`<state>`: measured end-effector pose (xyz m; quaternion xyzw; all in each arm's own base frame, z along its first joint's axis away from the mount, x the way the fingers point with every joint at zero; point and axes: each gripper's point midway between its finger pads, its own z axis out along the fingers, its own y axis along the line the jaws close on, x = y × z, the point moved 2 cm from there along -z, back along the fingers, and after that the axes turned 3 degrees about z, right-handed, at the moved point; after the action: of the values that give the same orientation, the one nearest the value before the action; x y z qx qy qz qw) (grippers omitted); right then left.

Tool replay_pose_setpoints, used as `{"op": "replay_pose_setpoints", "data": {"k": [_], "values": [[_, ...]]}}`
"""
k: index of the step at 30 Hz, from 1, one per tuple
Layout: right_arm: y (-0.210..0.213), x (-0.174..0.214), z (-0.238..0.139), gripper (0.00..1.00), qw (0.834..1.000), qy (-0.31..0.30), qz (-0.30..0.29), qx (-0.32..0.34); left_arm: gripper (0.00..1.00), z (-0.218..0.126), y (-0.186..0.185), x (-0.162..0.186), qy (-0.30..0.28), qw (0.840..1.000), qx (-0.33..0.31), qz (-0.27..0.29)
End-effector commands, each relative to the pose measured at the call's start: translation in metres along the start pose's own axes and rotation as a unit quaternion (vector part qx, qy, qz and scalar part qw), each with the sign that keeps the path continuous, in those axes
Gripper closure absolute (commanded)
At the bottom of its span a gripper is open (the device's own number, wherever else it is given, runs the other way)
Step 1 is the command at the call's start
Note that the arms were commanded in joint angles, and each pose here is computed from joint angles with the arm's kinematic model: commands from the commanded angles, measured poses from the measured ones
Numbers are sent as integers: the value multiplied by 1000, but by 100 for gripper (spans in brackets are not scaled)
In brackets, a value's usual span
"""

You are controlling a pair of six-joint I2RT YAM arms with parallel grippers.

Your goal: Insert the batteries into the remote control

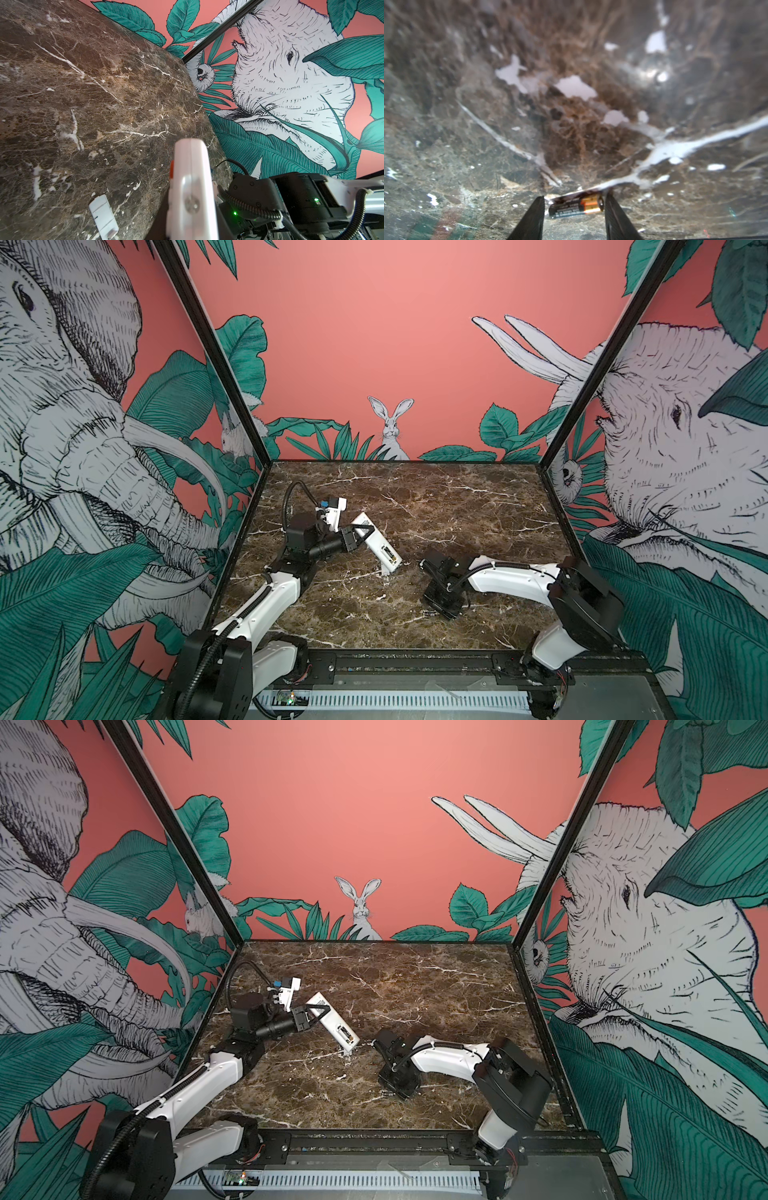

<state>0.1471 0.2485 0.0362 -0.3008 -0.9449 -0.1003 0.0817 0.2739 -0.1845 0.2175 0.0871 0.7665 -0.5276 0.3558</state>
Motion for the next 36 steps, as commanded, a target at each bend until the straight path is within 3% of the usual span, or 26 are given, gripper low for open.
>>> {"op": "replay_pose_setpoints", "data": {"k": [1,8,25,32,34,36], "values": [[-11,-15,21,59,997,-33,56,32,100,-3,-15,-6,-14,999,17,30],[-3,-20,33,67,998,-36,41,25,100,-3,-19,-5,-12,999,22,38],[31,-51,30,86,988,-98,-103,56,100,-3,-21,-6,-11,999,20,43],[39,-53,29,85,979,-99,-167,67,100,-3,-19,-7,-9,999,19,42],[41,-51,27,79,977,-96,-181,61,100,-3,-17,-7,-10,999,16,40],[44,-48,25,67,976,-94,-192,46,100,-4,-16,-8,-11,999,14,39]]}}
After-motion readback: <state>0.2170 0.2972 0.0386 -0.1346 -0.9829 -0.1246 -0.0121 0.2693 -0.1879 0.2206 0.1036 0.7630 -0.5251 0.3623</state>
